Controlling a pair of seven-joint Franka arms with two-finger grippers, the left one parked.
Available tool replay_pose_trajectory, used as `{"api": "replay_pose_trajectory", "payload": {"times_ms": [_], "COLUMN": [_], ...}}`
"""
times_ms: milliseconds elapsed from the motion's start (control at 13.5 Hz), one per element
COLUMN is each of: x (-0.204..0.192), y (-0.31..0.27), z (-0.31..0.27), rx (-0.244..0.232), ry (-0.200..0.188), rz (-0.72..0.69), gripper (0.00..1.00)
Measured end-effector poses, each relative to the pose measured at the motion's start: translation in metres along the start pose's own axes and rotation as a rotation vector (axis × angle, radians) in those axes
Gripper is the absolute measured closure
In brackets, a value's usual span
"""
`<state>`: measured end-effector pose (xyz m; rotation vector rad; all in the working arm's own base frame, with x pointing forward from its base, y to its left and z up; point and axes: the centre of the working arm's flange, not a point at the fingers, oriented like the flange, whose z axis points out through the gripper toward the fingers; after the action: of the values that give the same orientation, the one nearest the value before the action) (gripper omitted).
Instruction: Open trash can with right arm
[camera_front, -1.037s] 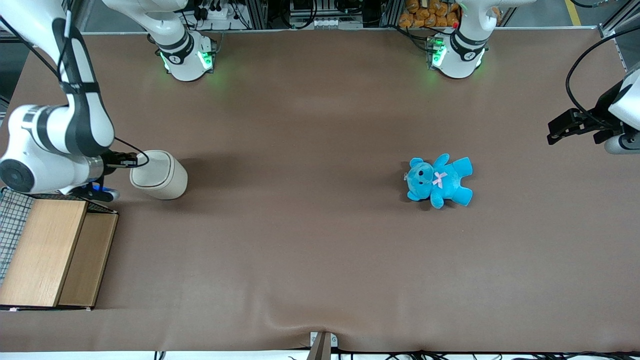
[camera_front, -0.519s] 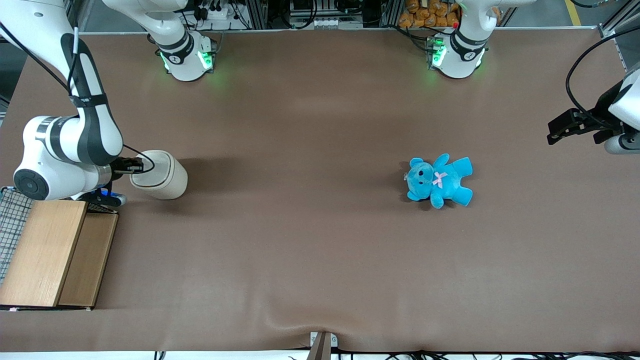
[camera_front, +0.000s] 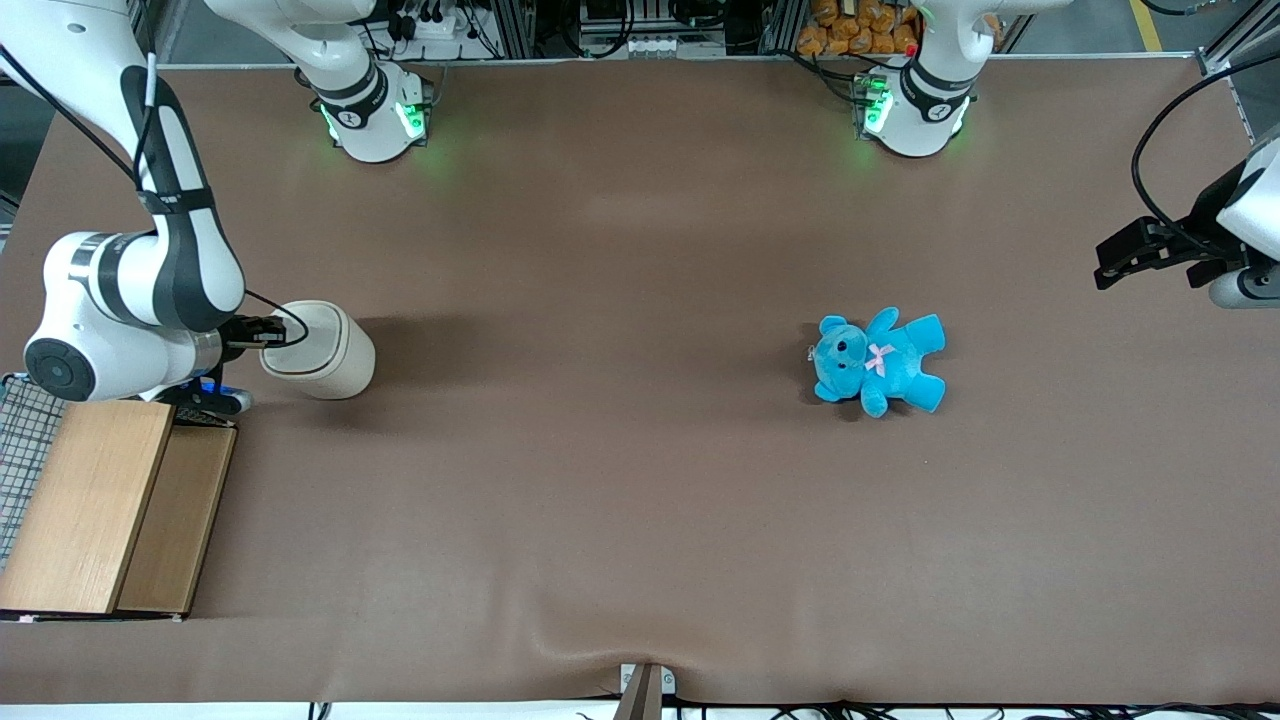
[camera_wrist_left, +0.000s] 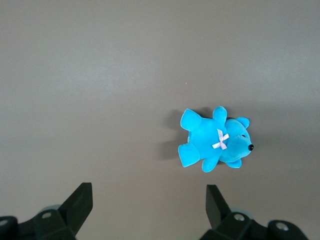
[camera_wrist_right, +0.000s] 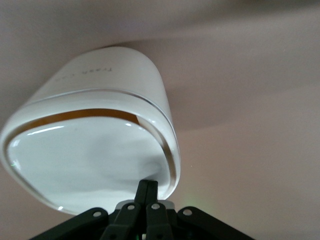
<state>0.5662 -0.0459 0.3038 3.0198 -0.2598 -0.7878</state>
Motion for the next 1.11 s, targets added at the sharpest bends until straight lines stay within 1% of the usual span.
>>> {"api": "replay_pose_trajectory", "payload": {"times_ms": [222, 370, 444, 519, 667, 741, 815, 889, 963, 1037, 1111], "x": [-0.014, -0.038, -0.052, -0.066, -0.087, -0.095, -0.101, -0.105, -0.108, -0.111, -0.118], "y": [-0.002, -0.001, 0.001, 0.002, 0.005, 0.006, 0.006, 0.007, 0.007, 0.007, 0.008], "z": [-0.062, -0.116, -0.143, -0.169, -0.211, -0.226, -0.237, -0.245, -0.251, -0.257, -0.265], "rx": [0.007, 0.013, 0.017, 0.021, 0.031, 0.032, 0.031, 0.029, 0.028, 0.029, 0.030], "ry": [0.064, 0.107, 0.136, 0.172, 0.255, 0.289, 0.316, 0.335, 0.348, 0.360, 0.372], "rz": [-0.008, -0.012, -0.013, -0.014, -0.016, -0.028, -0.050, -0.068, -0.077, -0.078, -0.080], "gripper": [0.99, 0.99, 0.99, 0.94, 0.72, 0.60, 0.51, 0.42, 0.28, 0.19, 0.08]}}
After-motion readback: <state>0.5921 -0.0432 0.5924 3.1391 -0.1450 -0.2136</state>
